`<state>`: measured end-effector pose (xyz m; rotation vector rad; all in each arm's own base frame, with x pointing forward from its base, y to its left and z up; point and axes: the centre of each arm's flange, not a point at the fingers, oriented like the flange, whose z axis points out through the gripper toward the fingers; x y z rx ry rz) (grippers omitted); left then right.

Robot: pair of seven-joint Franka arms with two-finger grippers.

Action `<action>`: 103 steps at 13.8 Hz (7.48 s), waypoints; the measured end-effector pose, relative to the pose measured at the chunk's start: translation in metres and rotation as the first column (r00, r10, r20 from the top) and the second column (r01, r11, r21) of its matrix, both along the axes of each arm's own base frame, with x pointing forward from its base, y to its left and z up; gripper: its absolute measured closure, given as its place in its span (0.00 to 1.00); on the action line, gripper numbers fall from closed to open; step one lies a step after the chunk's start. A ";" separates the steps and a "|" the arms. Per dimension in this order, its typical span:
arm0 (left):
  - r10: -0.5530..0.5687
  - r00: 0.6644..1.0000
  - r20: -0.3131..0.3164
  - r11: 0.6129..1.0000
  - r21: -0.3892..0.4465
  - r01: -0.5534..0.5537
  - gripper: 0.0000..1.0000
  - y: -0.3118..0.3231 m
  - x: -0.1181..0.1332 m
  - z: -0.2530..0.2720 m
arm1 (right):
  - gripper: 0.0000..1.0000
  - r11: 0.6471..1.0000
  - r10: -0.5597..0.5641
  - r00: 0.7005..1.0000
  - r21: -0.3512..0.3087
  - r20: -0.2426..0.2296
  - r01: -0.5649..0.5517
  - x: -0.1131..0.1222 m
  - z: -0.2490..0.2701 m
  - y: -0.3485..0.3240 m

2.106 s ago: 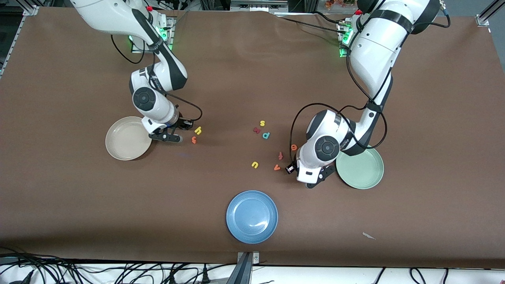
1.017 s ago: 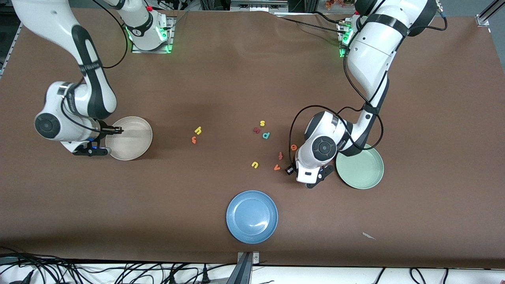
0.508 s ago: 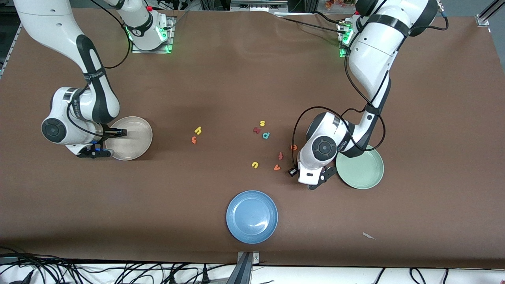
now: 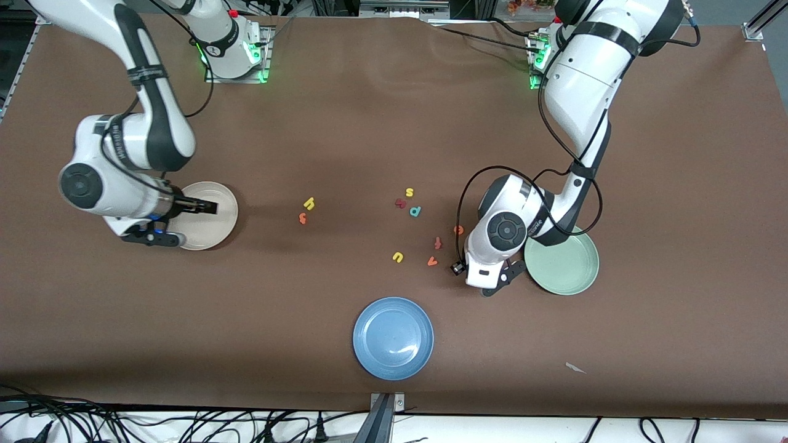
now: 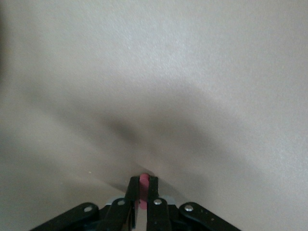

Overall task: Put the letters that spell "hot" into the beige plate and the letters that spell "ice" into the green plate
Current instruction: 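Grasp the pink i with the left gripper and place it on the green plate, then grasp the orange 3 with the right gripper while the left gripper grasps the 6, then drop the 3 on the white plate while the left gripper drops the 6, then grasp the teal c with the left gripper while the right gripper reaches the 4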

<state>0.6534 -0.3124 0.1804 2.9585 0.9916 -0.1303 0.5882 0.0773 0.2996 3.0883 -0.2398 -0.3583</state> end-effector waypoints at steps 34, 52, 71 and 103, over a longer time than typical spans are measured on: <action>-0.781 0.624 0.019 0.615 -0.150 0.774 0.23 -0.024 -0.079 0.005 | 0.55 0.978 -0.207 0.971 0.014 0.121 0.207 -0.030 -0.125 0.187; -0.823 0.567 0.032 0.565 -0.058 0.823 0.41 -0.037 -0.092 -0.002 | 0.82 0.994 -0.063 0.998 -0.086 -0.019 0.061 0.018 -0.020 0.077; -0.803 0.596 -0.003 0.596 0.033 0.802 0.72 0.062 -0.035 0.077 | 0.00 0.998 0.039 0.996 0.044 -0.077 -0.036 0.015 -0.032 -0.031; -0.613 0.789 -0.053 0.789 -0.089 0.607 0.34 0.043 -0.134 -0.003 | 0.11 0.850 -0.526 0.843 0.036 0.113 0.525 -0.087 -0.121 0.196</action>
